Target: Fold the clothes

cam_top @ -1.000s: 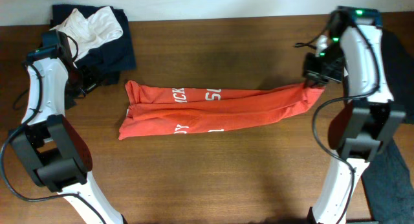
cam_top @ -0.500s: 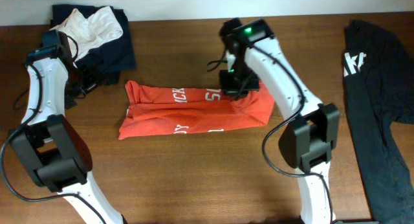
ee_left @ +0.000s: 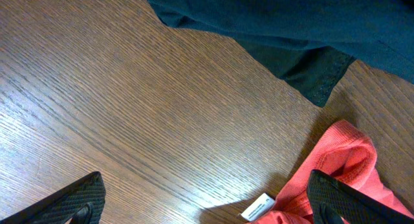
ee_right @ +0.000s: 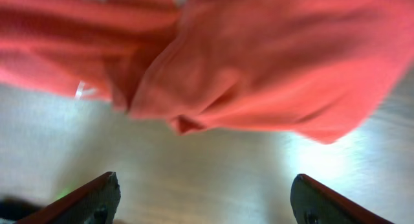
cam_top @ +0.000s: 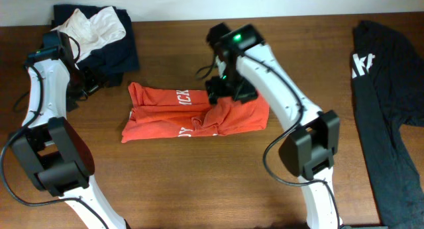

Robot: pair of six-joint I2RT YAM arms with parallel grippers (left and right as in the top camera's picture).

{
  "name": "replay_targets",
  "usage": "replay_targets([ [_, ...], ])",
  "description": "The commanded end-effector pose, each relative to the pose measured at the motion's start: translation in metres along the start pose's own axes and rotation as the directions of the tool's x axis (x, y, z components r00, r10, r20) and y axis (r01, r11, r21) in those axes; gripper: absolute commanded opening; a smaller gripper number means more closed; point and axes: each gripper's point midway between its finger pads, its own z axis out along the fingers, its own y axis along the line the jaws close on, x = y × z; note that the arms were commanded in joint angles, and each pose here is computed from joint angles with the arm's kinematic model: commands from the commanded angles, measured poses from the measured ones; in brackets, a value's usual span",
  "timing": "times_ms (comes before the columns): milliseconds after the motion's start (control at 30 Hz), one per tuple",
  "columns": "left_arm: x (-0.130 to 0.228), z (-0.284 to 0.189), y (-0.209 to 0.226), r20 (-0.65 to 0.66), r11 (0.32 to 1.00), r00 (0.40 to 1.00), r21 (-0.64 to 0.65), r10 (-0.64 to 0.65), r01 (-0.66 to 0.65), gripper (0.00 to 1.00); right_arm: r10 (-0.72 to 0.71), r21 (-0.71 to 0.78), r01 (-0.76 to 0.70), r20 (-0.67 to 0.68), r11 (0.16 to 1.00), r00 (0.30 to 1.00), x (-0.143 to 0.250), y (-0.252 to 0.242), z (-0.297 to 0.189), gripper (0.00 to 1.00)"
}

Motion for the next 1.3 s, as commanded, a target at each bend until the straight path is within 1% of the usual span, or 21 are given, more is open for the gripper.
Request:
replay_targets([
  [0,-0.003,-0.005,-0.003,0.011,1.000,1.000,0.016,-0.001,0.001,0.99,0.011,0.021,-0.013,0.066,1.000,0.998,-0.029,-0.041,-0.003,0.88],
  [100,-0.003,-0.005,-0.003,0.011,1.000,1.000,0.017,-0.001,0.001,0.99,0.019,0.008,-0.020,0.115,1.000,0.993,-0.046,-0.048,0.006,0.86],
  [133,-0.003,-0.005,-0.003,0.011,1.000,1.000,0.017,-0.001,0.001,0.99,0.010,-0.009,-0.009,0.112,1.000,0.994,-0.047,-0.042,0.013,0.82],
  [167,-0.003,-0.005,-0.003,0.011,1.000,1.000,0.017,-0.001,0.001,0.99,-0.030,-0.007,0.031,0.110,1.000,0.994,-0.047,-0.033,0.025,0.80],
  [233,-0.003,-0.005,-0.003,0.011,1.000,1.000,0.017,-0.002,0.001,0.99,-0.126,0.014,0.126,0.120,0.992,0.985,-0.047,-0.016,0.040,0.79],
  [333,-0.003,-0.005,-0.003,0.011,1.000,1.000,0.017,-0.002,0.001,0.99,-0.214,0.117,0.197,0.166,0.974,0.963,-0.054,0.005,0.060,0.78],
  [367,-0.003,-0.005,-0.003,0.011,1.000,1.000,0.017,-0.001,0.001,0.99,-0.237,0.128,0.217,0.172,0.968,0.956,-0.057,0.014,0.069,0.77],
  [433,-0.003,-0.005,-0.003,0.011,1.000,1.000,0.017,-0.001,0.001,0.99,-0.253,0.133,0.234,0.150,0.963,0.956,-0.055,0.023,0.088,0.75],
  [500,-0.003,-0.005,-0.003,0.011,1.000,1.000,0.017,-0.001,0.001,0.99,-0.251,0.156,0.233,0.111,0.960,0.962,-0.053,0.019,0.107,0.74],
  [600,-0.003,-0.005,-0.003,0.010,1.000,1.000,0.016,-0.001,0.001,0.99,-0.246,0.212,0.222,0.092,0.952,0.965,-0.056,0.007,0.120,0.73],
  [667,-0.003,-0.005,-0.003,0.011,1.000,1.000,0.016,-0.001,0.001,0.99,-0.245,0.227,0.221,0.086,0.949,0.966,-0.056,0.004,0.124,0.70],
  [700,-0.003,-0.005,-0.003,0.010,1.000,1.000,0.016,-0.001,0.001,0.99,-0.245,0.226,0.221,0.087,0.949,0.965,-0.057,0.004,0.125,0.62],
  [733,-0.003,-0.005,-0.003,0.011,1.000,1.000,0.016,-0.001,0.001,0.99,-0.246,0.225,0.220,0.093,0.949,0.965,-0.058,0.005,0.126,0.49],
  [800,-0.003,-0.005,-0.003,0.011,1.000,1.000,0.016,-0.001,0.001,0.99,-0.240,0.224,0.211,0.108,0.951,0.965,-0.061,0.005,0.125,0.34],
  [900,-0.003,-0.005,-0.003,0.011,1.000,1.000,0.016,-0.001,0.001,0.99,-0.216,0.229,0.188,0.104,0.955,0.971,-0.062,-0.001,0.123,0.04],
  [1000,-0.003,-0.005,-0.003,0.012,1.000,1.000,0.016,-0.001,0.001,0.99,-0.213,0.230,0.186,0.103,0.955,0.972,-0.062,-0.001,0.111,0.04],
  [1100,-0.003,-0.005,-0.003,0.012,1.000,1.000,0.016,-0.001,0.001,0.99,-0.190,0.214,0.157,0.139,0.964,0.972,-0.067,0.008,0.076,0.04],
  [1133,-0.003,-0.005,-0.003,0.012,1.000,1.000,0.016,-0.001,0.001,0.99,-0.190,0.191,0.160,0.150,0.968,0.970,-0.067,0.015,0.066,0.04],
  [1200,-0.003,-0.005,-0.003,0.011,1.000,1.000,0.016,-0.001,0.001,0.99,-0.193,0.087,0.180,0.165,0.980,0.967,-0.065,0.036,0.048,0.04],
  [1267,-0.003,-0.005,-0.003,0.012,1.000,1.000,0.016,-0.001,0.001,0.99,-0.192,-0.005,0.194,0.137,0.981,0.972,-0.057,0.051,0.051,0.04],
])
